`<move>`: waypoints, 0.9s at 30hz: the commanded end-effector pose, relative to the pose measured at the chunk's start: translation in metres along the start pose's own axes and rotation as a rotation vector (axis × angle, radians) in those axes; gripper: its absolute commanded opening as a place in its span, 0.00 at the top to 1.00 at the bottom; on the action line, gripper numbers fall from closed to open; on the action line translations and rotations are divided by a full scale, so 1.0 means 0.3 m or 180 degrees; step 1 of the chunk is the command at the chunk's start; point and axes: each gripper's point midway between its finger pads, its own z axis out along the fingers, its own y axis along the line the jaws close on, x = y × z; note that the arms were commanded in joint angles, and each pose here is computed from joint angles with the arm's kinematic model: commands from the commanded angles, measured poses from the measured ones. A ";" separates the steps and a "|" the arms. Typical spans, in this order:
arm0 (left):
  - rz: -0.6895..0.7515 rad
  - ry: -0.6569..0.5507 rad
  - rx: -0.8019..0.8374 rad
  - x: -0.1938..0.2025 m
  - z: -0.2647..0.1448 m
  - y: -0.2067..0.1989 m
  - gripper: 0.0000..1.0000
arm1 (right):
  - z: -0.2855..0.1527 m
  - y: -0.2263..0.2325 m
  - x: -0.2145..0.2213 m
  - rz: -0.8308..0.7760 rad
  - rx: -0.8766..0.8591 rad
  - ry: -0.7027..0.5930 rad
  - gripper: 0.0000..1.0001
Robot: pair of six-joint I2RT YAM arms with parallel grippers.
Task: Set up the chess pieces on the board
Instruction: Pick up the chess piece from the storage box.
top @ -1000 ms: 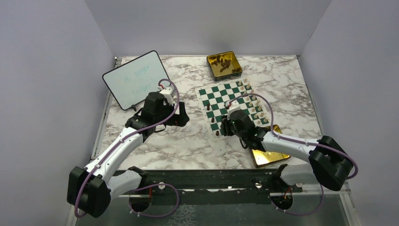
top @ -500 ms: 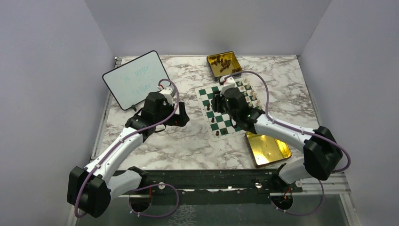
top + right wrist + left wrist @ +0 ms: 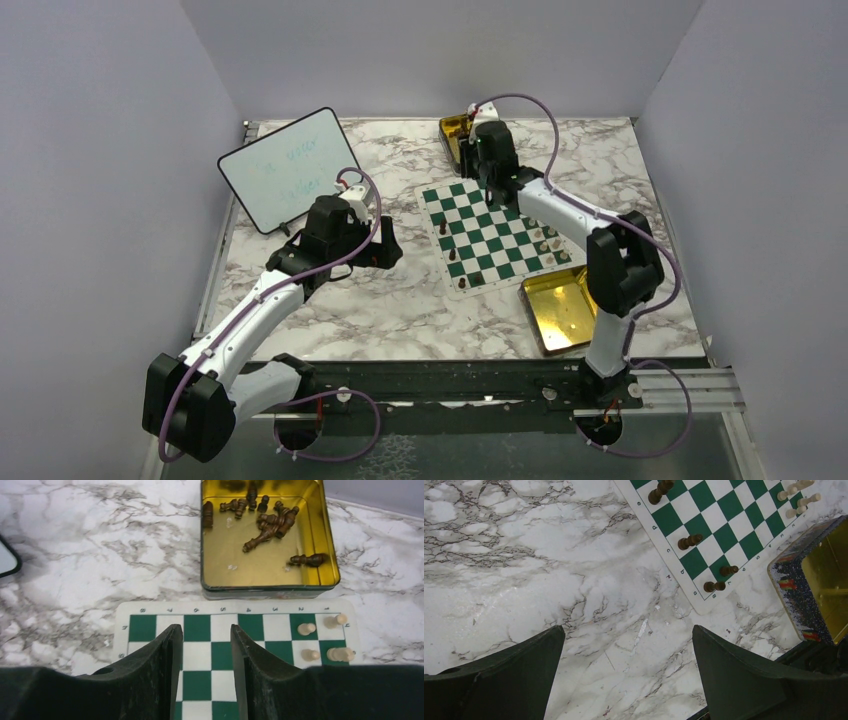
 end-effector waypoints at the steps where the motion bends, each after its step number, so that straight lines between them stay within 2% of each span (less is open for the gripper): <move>1: 0.0059 -0.0083 0.0067 -0.037 -0.015 -0.021 0.01 | 0.106 -0.079 -0.001 -0.0189 0.0090 0.0164 0.55; 6: 0.0062 -0.0067 0.0069 -0.031 -0.014 -0.020 0.01 | 0.247 -0.174 -0.036 -0.0154 0.0563 0.0154 0.56; 13: 0.0062 -0.0058 0.0040 -0.029 -0.010 -0.013 0.01 | 0.456 -0.220 0.000 -0.0078 0.0610 0.0372 0.56; 27: 0.0068 -0.0078 -0.0014 -0.032 -0.011 -0.003 0.01 | 0.602 -0.313 0.069 0.0092 0.0650 0.0313 0.56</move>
